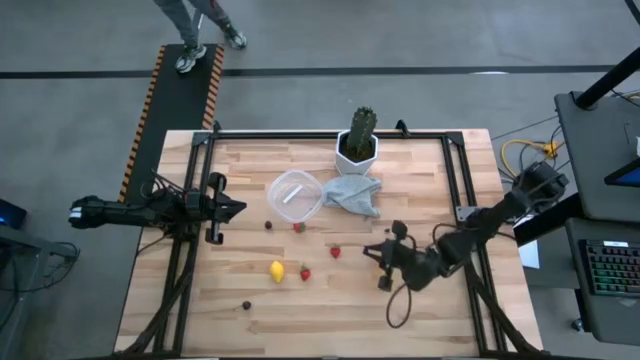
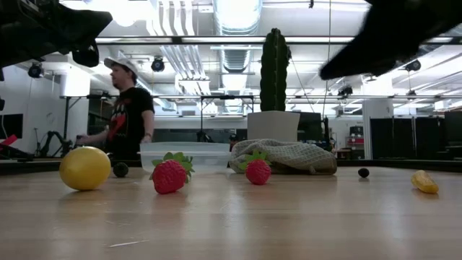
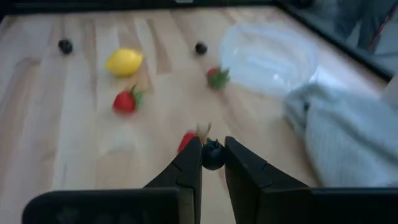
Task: Pick and placing Produce into tupperware
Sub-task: Put the bottom blueberry into the transparent bin
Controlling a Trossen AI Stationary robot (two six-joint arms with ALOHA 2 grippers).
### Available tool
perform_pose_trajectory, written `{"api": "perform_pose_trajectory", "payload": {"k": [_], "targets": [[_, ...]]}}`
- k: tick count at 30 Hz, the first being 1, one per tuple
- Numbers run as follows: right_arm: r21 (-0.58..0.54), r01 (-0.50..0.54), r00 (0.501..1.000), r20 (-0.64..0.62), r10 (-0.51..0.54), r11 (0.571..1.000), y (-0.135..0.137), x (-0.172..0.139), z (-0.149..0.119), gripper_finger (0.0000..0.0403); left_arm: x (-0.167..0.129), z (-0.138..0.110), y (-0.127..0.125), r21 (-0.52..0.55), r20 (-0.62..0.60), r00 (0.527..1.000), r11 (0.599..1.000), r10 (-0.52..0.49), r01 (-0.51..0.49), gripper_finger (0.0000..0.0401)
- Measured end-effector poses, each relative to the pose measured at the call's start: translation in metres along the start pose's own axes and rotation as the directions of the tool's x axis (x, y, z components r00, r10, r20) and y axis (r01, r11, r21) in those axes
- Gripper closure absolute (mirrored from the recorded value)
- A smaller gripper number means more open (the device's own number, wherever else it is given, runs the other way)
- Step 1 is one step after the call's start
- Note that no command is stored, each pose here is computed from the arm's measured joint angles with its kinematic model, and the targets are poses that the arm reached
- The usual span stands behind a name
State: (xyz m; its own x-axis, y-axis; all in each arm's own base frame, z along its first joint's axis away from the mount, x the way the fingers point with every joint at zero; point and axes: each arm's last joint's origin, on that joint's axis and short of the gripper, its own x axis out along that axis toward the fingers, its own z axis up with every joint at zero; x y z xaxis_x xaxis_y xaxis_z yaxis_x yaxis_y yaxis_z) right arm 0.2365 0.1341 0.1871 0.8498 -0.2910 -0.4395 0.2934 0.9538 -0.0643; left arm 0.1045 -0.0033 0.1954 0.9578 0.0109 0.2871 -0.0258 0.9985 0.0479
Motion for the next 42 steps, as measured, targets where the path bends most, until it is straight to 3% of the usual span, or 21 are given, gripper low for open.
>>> {"api": "perform_pose_trajectory", "payload": {"k": [23, 32, 36, 42], "targets": [[-0.057, -0.059, 0.966, 0.250, 0.071, 0.997, -0.067, 0.056, 0.062, 0.0359, 0.000, 0.001, 0.000, 0.000, 0.008, 1.000, 1.000, 0.001, -0.001, 0.0401], [-0.126, -0.030, 0.954, 0.292, 0.066, 0.992, -0.083, 0.062, 0.106, 0.0360, 0.000, 0.001, 0.000, 0.000, 0.009, 1.000, 1.000, 0.000, 0.000, 0.0401], [-0.134, -0.032, 0.958, 0.279, 0.069, 0.990, -0.089, 0.072, 0.122, 0.0360, 0.000, 0.001, 0.000, 0.000, 0.010, 1.000, 1.000, 0.001, -0.001, 0.0401], [-0.208, -0.058, 0.990, 0.118, 0.084, 0.976, -0.084, 0.122, 0.127, 0.0360, 0.000, 0.002, 0.000, -0.001, 0.022, 1.000, 1.000, 0.002, -0.002, 0.0401]]}}
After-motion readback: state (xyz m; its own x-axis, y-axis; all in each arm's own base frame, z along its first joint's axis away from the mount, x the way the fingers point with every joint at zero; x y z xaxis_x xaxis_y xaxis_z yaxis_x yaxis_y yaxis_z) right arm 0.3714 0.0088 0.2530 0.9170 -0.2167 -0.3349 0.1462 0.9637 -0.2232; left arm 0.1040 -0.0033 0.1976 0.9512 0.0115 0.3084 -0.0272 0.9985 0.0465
